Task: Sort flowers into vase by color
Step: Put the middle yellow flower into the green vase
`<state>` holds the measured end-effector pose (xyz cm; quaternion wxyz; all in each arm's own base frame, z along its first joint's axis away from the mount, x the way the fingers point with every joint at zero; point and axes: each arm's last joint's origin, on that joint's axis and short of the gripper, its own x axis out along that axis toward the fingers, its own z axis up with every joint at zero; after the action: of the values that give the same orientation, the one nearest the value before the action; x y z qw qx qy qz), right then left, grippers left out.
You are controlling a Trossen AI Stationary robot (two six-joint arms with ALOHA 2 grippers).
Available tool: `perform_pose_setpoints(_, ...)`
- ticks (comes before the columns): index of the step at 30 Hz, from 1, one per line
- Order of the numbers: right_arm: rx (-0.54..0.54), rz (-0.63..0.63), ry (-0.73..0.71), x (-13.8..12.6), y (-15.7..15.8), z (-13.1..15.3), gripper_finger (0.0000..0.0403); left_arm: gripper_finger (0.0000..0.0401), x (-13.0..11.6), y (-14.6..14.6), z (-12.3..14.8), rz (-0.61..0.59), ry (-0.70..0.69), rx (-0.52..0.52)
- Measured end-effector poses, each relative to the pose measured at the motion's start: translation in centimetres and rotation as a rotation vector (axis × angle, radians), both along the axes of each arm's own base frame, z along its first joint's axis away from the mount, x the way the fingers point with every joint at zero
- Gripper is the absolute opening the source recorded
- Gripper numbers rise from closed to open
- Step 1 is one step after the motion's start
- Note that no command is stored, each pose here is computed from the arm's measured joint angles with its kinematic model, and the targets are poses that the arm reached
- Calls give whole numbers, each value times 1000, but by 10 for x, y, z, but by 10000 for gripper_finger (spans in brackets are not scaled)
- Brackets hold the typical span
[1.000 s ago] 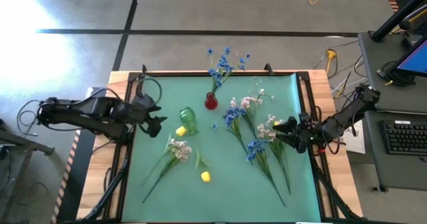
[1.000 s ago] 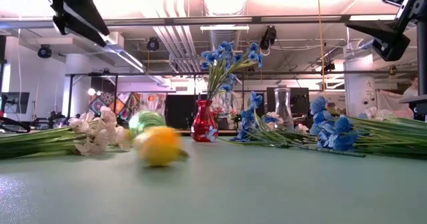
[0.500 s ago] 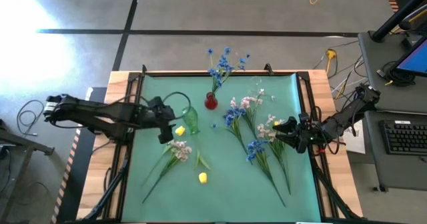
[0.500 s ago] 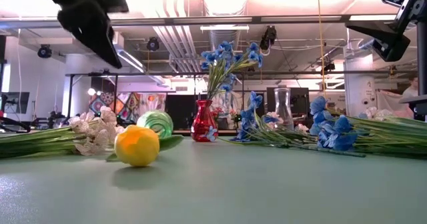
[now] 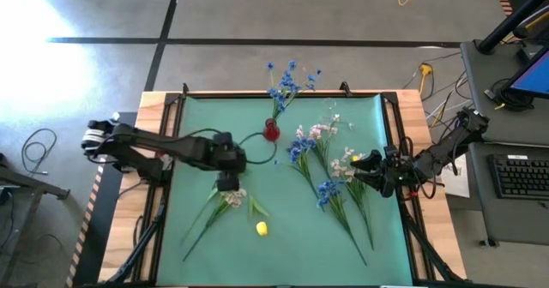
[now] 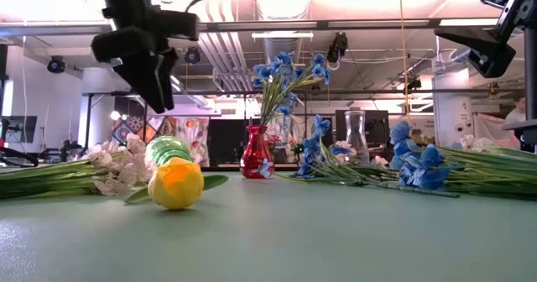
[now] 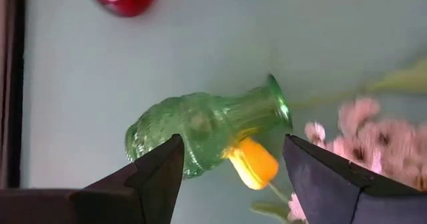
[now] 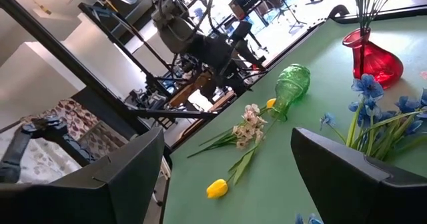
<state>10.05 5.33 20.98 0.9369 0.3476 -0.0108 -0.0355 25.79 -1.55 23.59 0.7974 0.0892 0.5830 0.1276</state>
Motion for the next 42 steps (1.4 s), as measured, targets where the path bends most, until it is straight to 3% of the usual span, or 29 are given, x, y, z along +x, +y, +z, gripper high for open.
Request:
perform_pose_setpoints(9,-14,3,19,0,0,-2,320,240,33,-4,-26,-355,284,87)
perform_pose_setpoints(14,-24,4,32,0,0,-4,320,240,46,-4,-43,-451,379,104)
perform_pose_setpoints(23,-34,11,45,0,0,-5,320,240,53,4,-53,-509,466,154)
perform_pose_setpoints(42,-45,30,47,0,1,-5,320,240,60,19,-72,-572,508,94)
